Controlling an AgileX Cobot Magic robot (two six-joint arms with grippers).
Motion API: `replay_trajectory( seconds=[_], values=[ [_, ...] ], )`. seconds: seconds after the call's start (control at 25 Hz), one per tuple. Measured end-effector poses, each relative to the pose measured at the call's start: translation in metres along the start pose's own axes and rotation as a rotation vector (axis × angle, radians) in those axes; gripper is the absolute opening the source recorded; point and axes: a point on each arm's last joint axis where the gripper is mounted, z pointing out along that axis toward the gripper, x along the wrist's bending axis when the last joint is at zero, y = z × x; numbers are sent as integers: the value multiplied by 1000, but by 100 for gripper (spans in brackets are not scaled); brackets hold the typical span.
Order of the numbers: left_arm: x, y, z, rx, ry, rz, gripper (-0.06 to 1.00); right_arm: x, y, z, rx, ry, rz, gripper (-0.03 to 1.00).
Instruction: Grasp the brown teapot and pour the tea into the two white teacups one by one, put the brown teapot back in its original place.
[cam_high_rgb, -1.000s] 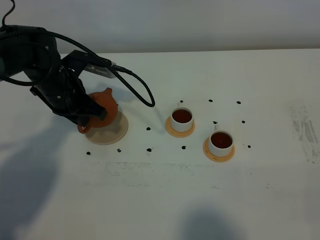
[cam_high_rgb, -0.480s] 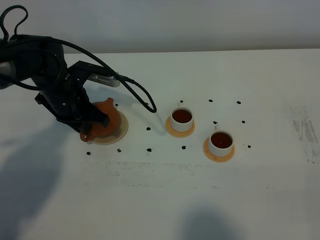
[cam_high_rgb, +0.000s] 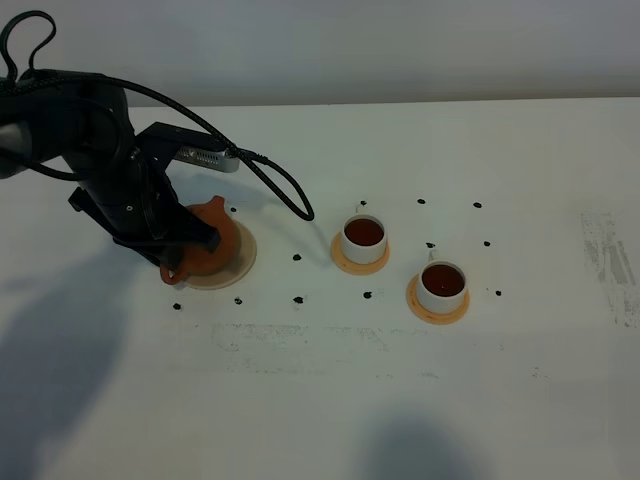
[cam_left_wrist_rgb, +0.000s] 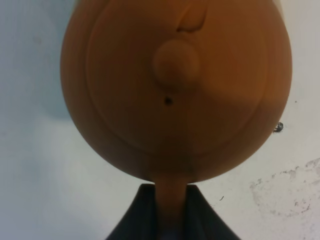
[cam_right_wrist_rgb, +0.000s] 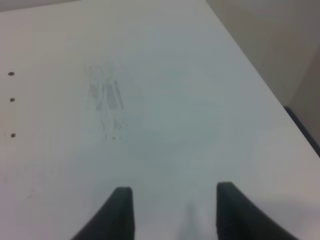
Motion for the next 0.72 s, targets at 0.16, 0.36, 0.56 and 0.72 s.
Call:
replay_trajectory(
  seconds=[0.16,0.36,0.56,0.72],
  values=[
    [1,0,1,-2,7,4,9,0,0,0,0,0,0,40],
    [2,-1,11,32,8,7,9,0,0,0,0,0,0,40],
    [2,0,11,32,7,7,9,0,0,0,0,0,0,40],
    [1,0,11,28,-1,0,9,0,0,0,0,0,0,40]
  ],
)
